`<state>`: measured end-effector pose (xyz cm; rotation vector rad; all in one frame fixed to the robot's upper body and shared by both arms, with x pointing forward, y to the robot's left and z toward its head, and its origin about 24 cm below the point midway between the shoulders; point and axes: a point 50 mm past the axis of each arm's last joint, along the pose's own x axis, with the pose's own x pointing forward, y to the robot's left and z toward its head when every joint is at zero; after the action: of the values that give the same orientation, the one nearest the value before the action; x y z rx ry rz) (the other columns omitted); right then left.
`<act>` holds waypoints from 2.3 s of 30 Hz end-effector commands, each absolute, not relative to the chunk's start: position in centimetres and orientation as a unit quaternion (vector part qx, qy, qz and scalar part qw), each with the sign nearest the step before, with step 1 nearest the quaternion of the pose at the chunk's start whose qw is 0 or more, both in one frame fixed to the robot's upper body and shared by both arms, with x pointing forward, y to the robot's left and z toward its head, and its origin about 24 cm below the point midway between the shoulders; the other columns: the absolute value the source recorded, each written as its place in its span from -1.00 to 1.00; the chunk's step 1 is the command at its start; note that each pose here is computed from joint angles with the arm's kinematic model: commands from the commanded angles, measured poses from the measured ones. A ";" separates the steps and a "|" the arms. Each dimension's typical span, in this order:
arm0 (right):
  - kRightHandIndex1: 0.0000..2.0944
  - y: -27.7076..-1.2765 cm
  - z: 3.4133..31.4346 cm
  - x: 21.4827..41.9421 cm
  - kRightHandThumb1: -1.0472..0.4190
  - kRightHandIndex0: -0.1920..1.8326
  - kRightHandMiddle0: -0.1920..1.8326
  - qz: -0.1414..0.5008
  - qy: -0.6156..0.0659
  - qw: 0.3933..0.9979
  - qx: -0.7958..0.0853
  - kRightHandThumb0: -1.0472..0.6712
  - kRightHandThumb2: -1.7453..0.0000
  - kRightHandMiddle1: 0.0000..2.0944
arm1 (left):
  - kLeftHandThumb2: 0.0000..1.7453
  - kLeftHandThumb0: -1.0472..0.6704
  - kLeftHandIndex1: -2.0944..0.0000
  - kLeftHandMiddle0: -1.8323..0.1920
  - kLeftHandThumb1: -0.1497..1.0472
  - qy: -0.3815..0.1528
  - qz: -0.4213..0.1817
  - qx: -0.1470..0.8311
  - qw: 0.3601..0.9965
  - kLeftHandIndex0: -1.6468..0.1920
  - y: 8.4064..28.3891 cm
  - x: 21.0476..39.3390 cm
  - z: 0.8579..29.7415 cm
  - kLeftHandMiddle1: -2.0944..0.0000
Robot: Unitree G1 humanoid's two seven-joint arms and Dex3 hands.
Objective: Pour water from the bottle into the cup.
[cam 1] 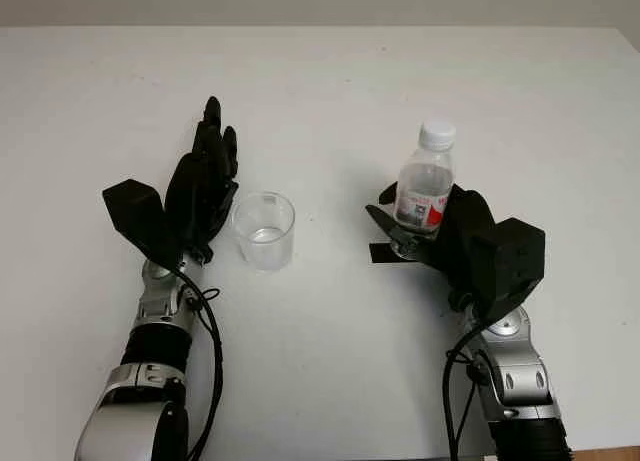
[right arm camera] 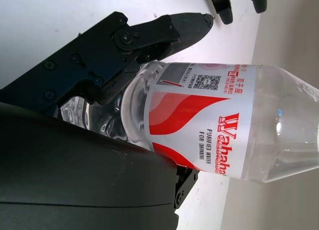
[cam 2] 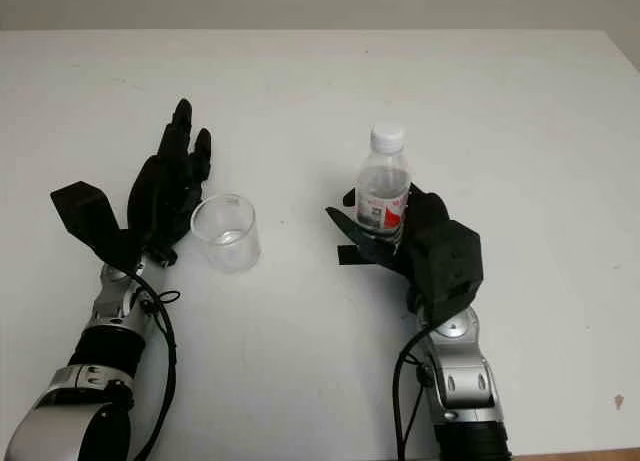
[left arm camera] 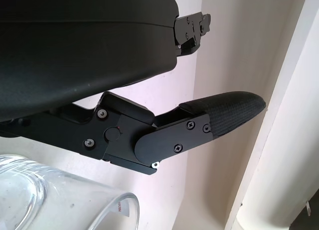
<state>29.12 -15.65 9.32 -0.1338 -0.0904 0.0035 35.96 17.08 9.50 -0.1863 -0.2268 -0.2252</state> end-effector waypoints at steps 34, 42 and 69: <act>-0.43 -14.9 9.4 27.2 -0.92 -1.00 -1.00 0.125 -0.060 0.983 -0.121 -0.61 0.94 -0.02 | -0.15 -0.73 1.00 1.00 1.00 -0.101 -0.117 -0.088 0.984 1.00 17.9 35.9 9.0 1.00; -0.68 -15.4 9.0 26.5 -0.89 -0.98 -1.00 0.121 -0.044 0.985 -0.119 -0.64 0.94 -0.29 | -0.16 -0.73 1.00 1.00 1.00 -0.102 -0.121 -0.083 0.984 1.00 18.1 36.0 9.1 1.00; -1.00 -19.2 7.6 26.0 -0.86 -1.00 -1.00 0.001 -0.104 0.974 -0.199 -1.00 0.94 -1.00 | -0.15 -0.74 1.00 1.00 1.00 -0.106 -0.128 -0.082 0.983 1.00 17.8 36.1 9.2 1.00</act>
<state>25.94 -19.36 7.55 -0.4042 -0.1964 -0.0189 36.14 17.76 9.33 -0.1655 -0.2144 -0.2602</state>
